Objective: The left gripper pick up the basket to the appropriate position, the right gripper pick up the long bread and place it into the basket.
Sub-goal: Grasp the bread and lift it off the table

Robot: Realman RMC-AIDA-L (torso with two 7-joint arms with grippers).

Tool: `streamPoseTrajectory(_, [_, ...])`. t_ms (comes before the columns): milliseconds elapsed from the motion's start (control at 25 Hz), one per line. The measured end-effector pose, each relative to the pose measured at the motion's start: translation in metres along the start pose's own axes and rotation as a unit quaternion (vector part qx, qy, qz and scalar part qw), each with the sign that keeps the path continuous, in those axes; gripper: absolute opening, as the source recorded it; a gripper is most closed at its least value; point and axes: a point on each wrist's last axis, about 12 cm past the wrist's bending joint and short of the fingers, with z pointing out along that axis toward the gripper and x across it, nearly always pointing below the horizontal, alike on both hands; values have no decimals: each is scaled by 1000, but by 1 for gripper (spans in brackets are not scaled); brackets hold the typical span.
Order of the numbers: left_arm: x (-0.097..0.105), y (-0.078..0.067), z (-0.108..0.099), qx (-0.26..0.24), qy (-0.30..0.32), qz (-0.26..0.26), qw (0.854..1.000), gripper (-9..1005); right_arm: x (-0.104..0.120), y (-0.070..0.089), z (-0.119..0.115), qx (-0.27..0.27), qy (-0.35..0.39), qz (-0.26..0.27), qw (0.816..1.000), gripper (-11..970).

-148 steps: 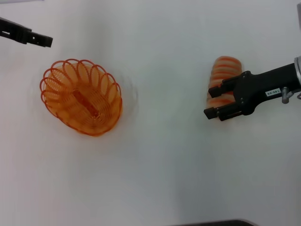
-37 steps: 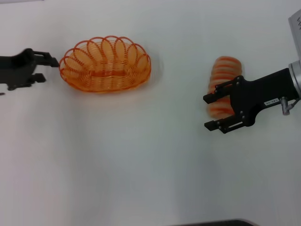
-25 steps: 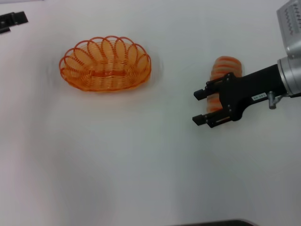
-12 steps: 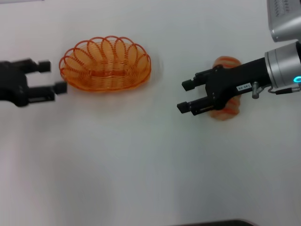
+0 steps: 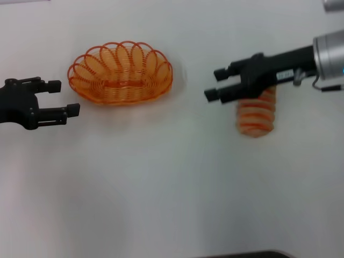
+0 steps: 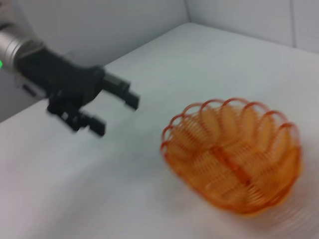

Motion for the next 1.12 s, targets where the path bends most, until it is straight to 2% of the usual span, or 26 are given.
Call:
streamPoseTrajectory(280, [-3, 2, 2, -1, 4, 5, 1000, 793, -57, -5, -19, 41, 36, 87, 995, 758])
streamPoseTrajectory(400, [-3, 1, 2, 3, 4, 6, 1000, 793, -78, -7, -15, 84, 91, 128, 984, 757])
streamPoseTrajectory(480, [-4, 0, 3, 4, 3, 6, 1000, 793, -86, -8, -8, 117, 143, 137, 973, 757])
streamPoseTrajectory(640, [-4, 0, 5, 5, 3, 7, 1000, 793, -96, -4, 5, 174, 248, 111, 946, 755])
streamPoseTrajectory(840, [-5, 1, 7, 4, 3, 11, 1000, 793, -95, 5, 23, 194, 326, 53, 924, 753])
streamPoseTrajectory(960, [-6, 1, 8, 4, 5, 13, 1000, 792, -92, 5, 24, 192, 339, 34, 920, 752])
streamPoseTrajectory(1120, [-7, 1, 11, 7, 5, 13, 1000, 792, -82, 2, 25, 186, 362, -16, 913, 751])
